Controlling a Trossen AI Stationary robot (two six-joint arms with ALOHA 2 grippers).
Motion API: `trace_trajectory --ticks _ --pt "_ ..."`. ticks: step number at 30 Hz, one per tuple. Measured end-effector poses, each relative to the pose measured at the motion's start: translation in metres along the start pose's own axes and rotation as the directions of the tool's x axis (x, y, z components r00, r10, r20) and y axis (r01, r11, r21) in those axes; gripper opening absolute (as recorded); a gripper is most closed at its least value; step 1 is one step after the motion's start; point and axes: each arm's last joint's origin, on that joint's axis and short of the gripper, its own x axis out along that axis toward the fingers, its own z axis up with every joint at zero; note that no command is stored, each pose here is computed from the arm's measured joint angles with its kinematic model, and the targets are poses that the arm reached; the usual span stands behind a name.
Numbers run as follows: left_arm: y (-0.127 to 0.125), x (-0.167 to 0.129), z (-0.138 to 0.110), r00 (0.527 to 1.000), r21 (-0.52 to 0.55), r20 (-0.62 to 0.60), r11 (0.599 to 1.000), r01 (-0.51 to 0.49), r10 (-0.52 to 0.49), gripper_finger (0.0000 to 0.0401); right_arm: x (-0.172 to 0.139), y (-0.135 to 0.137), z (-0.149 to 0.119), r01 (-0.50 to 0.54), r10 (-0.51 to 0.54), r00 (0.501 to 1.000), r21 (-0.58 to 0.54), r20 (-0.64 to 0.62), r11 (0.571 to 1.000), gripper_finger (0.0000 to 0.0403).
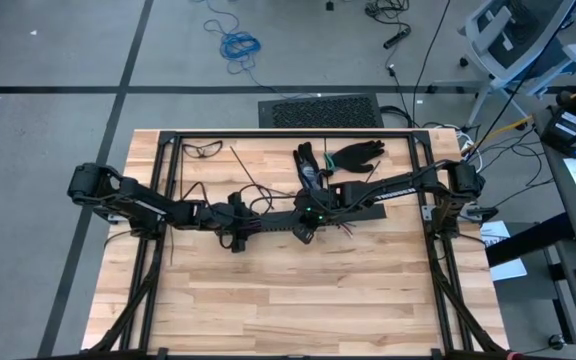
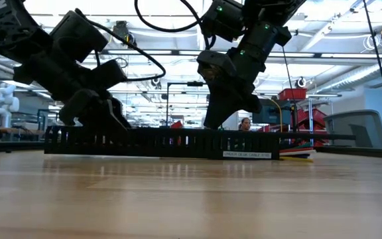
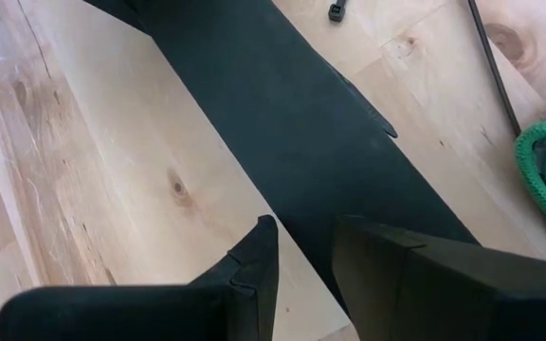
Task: Ziptie cables
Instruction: Close the black cable duct
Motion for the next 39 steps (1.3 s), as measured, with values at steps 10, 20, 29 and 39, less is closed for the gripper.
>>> trace_trajectory --ticks 10,20,29,39 --pt "0.000 0.000 -0.001 1.000 0.003 -0.015 1.000 -0.003 0.003 0.0251 0.000 0.004 0.005 -0.035 0.038 0.998 -0.043 0.054 0.998 0.0089" --pt "0.000 0.000 -0.001 1.000 0.003 -0.014 1.000 -0.004 0.004 0.0251 -0.012 0.006 0.010 -0.053 0.060 0.993 -0.077 0.101 0.996 0.0087" --pt "0.000 0.000 -0.001 1.000 0.003 -0.015 1.000 -0.004 0.004 0.0250 -0.012 -0.002 0.006 0.057 -0.052 0.996 -0.059 0.076 0.997 0.0014" --pt "0.000 0.000 -0.001 1.000 0.003 -0.015 1.000 -0.004 0.004 0.0250 -0.011 -0.006 0.000 0.094 -0.094 0.996 -0.061 0.010 0.994 0.0001"
